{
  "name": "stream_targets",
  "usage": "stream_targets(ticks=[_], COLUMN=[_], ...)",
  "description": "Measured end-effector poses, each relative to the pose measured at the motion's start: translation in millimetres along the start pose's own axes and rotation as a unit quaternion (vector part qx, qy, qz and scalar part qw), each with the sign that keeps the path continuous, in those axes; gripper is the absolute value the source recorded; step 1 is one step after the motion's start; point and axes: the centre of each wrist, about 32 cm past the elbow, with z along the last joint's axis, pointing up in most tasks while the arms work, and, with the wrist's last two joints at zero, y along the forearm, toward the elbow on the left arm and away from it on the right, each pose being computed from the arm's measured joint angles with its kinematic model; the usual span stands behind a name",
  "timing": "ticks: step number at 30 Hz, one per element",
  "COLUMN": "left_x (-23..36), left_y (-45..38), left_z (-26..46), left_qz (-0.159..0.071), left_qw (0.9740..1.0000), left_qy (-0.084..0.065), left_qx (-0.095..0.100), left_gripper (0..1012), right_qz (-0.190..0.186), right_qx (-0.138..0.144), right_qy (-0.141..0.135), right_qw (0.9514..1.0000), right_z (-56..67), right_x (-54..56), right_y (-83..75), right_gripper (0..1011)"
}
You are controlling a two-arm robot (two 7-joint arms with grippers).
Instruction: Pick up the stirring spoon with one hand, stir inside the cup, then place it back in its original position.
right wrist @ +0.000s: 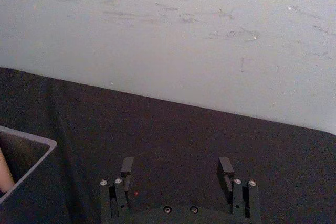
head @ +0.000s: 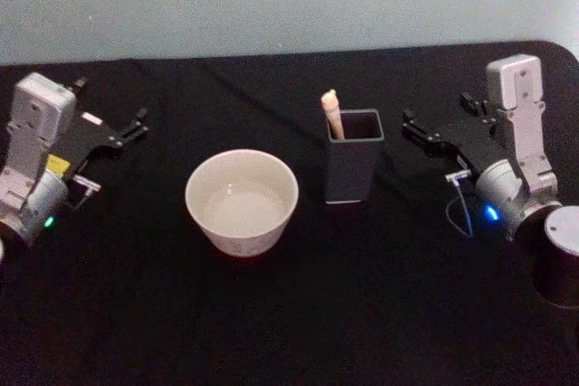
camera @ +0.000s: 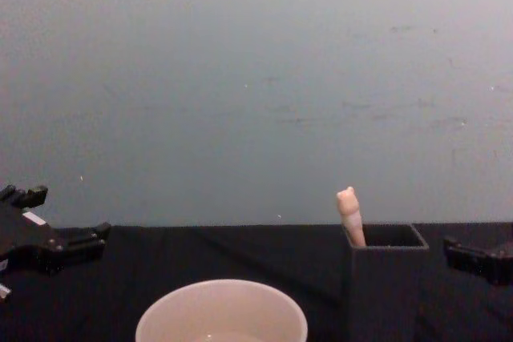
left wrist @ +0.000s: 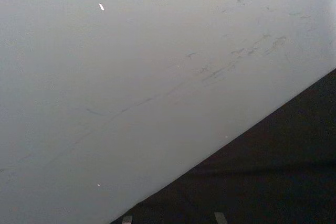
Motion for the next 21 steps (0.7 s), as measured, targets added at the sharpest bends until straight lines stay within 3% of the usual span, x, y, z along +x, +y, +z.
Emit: stream_targets(ticks=[21], left_x=[0.0], left_y=[0.0], left_z=[0.0], left_qz=[0.0], left_qw=[1.0], left_qy=[0.0], left_qx=[0.0], left_gripper=[1001], right_qz=[0.0], right_qx=[0.008], right_qy=[0.004], right_qw=[1.0], right_z=[3.4], right_x=[0.6], right_y=[-0.8], right_gripper=[1002])
